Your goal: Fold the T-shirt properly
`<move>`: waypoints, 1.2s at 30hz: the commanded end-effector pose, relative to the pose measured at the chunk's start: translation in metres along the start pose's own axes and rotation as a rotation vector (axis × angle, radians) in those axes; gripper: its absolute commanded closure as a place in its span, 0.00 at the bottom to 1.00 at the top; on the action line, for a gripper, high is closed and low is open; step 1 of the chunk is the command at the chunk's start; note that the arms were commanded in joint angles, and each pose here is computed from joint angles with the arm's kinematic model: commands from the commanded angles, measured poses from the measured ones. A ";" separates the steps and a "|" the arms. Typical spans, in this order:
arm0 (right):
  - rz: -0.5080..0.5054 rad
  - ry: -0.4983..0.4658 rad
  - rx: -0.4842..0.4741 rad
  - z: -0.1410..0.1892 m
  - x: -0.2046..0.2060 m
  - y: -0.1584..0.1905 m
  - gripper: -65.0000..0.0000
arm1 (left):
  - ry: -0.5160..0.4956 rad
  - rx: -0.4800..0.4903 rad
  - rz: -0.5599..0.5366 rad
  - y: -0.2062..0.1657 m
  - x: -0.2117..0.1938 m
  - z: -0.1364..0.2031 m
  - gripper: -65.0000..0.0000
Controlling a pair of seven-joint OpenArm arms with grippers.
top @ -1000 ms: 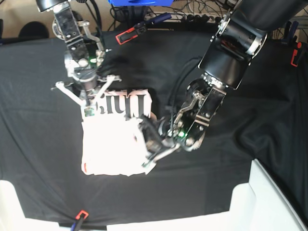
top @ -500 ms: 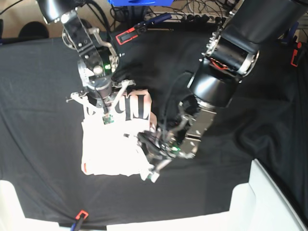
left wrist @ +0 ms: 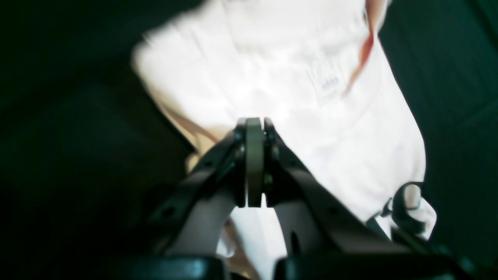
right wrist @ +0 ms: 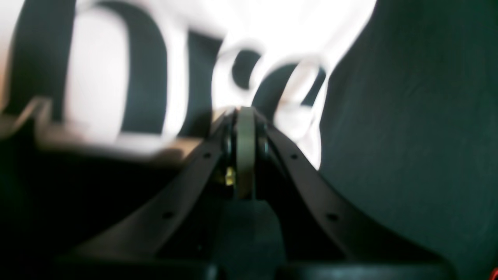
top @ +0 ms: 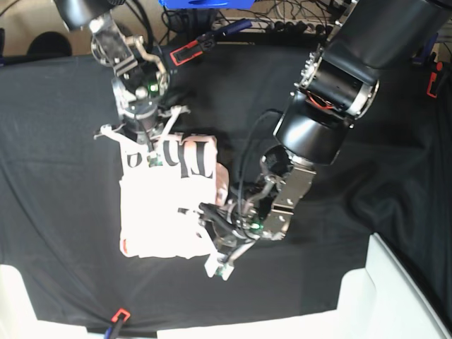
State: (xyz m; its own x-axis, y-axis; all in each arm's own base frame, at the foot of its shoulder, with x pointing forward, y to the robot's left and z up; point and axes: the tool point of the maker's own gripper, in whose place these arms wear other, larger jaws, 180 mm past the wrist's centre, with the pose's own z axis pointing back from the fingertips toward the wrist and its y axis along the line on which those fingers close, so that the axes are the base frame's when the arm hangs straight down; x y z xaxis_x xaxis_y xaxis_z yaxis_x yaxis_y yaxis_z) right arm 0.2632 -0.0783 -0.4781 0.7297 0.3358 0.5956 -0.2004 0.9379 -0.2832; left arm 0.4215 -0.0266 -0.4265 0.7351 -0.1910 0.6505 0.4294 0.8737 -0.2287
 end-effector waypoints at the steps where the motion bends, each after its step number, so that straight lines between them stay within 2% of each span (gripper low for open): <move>1: -0.015 -0.074 -0.020 0.005 0.029 -0.010 1.00 | -0.060 -0.001 -0.018 0.002 0.025 0.007 1.00; 5: -0.048 -0.110 -0.021 0.026 0.052 -0.020 1.00 | -0.097 -0.017 -0.033 -0.004 0.027 0.016 1.00; 9: -0.063 -0.131 -0.015 0.034 0.059 -0.020 1.00 | -0.061 -0.064 -0.046 -0.028 0.006 0.023 1.00; 12: -0.048 -0.126 -0.020 0.037 0.050 -0.025 1.00 | -0.129 -0.104 -0.067 -0.049 0.013 0.041 1.00; 15: -0.078 -0.158 -0.046 0.052 0.050 -0.042 1.00 | -0.180 -0.083 -0.115 -0.039 0.008 0.066 1.00; 18: -0.108 -0.271 -0.132 0.070 0.053 -0.082 1.00 | -0.224 -0.034 -0.127 -0.015 -0.004 0.091 1.00; 21: -0.044 -0.400 -0.186 0.082 0.052 -0.107 1.00 | -0.354 0.042 -0.088 0.020 -0.007 0.119 1.00; 23: 0.033 -0.481 -0.183 0.091 0.047 -0.111 1.00 | -0.438 0.096 -0.075 0.044 -0.010 0.140 1.00; 25: 0.109 -0.576 -0.163 0.106 0.043 -0.111 1.00 | -0.498 0.144 -0.125 0.058 -0.016 0.159 1.00; 29: 0.197 -0.730 -0.105 0.137 0.034 -0.101 1.00 | -0.530 0.208 -0.367 0.053 -0.046 0.184 1.00; 32: 0.206 -0.751 -0.060 0.153 0.016 -0.088 1.00 | -0.527 0.200 -0.523 0.040 -0.080 0.196 1.00; 36: 0.219 -0.754 -0.038 0.165 -0.018 -0.082 1.00 | -0.527 0.158 -0.549 0.030 -0.114 0.209 1.00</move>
State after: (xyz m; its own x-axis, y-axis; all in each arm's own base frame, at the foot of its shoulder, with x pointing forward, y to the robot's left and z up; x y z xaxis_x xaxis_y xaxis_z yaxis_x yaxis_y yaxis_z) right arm 0.1554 -0.1432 -0.3514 0.0645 0.4878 0.8706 -0.2740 0.8475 -0.4546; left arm 0.2358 0.1143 -0.3697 0.1236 -0.4244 0.8970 0.5622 0.7748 0.2891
